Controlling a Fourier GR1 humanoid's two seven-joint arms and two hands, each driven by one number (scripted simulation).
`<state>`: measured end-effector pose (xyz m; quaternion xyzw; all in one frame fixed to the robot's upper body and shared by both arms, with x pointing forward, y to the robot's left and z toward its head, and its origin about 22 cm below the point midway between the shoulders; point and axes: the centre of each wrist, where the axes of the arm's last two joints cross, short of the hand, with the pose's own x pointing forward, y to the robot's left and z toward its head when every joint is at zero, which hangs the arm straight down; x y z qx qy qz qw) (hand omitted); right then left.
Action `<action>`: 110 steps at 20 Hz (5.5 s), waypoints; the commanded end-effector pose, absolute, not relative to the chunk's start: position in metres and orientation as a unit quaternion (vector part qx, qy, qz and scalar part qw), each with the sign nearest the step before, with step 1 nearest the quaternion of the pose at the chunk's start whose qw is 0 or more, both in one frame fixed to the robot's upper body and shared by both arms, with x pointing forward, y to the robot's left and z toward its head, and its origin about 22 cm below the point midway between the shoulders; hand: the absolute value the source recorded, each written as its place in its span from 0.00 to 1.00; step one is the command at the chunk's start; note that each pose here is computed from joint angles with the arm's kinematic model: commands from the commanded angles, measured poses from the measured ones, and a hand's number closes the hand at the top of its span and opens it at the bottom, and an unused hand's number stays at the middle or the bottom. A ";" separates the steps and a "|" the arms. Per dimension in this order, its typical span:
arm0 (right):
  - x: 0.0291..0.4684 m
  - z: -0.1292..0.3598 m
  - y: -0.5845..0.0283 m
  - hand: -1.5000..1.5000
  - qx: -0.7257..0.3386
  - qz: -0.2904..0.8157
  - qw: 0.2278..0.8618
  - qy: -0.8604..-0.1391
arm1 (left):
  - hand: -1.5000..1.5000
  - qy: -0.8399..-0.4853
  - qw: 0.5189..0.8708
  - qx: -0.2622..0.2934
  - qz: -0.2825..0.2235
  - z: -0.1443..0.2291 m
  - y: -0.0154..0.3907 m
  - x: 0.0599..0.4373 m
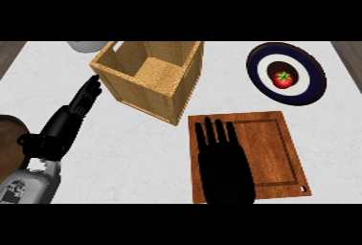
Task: Pick the squash from the cutting board and place it in the basket
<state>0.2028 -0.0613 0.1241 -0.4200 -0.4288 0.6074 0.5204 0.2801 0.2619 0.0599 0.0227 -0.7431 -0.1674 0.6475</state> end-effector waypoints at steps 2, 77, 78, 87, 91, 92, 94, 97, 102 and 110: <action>0.201 0.121 -0.058 0.00 -0.414 0.601 0.530 -0.432 | 0.50 -0.740 0.653 0.016 -0.162 0.047 0.270 0.306; 0.215 0.143 0.000 1.00 -0.330 0.249 0.562 -0.717 | 0.50 -0.746 0.631 -0.045 -0.209 0.061 0.224 0.296; 0.213 0.145 0.002 1.00 -0.328 0.234 0.560 -0.724 | 0.50 -0.744 0.632 -0.038 -0.215 0.062 0.229 0.297; 0.237 0.172 0.016 1.00 -0.360 0.177 0.565 -0.721 | 0.50 -0.737 0.640 -0.031 -0.216 0.064 0.224 0.302; 0.252 0.192 0.026 1.00 -0.398 0.170 0.554 -0.711 | 0.50 -0.738 0.637 -0.032 -0.220 0.065 0.219 0.305; 0.259 0.194 0.026 1.00 -0.401 0.159 0.560 -0.708 | 0.50 -0.740 0.636 -0.033 -0.219 0.064 0.224 0.306; 0.268 0.207 0.029 1.00 -0.406 0.140 0.559 -0.709 | 0.50 -0.739 0.634 -0.031 -0.226 0.064 0.225 0.305; 0.283 0.226 0.033 1.00 -0.426 0.114 0.557 -0.704 | 0.50 -0.743 0.633 -0.028 -0.217 0.065 0.227 0.308; 0.310 0.248 0.036 1.00 -0.458 0.066 0.556 -0.691 | 0.50 -0.743 0.633 -0.033 -0.215 0.062 0.220 0.306; 0.342 0.278 0.038 1.00 -0.491 -0.003 0.552 -0.674 | 0.50 -0.744 0.633 -0.031 -0.213 0.068 0.228 0.306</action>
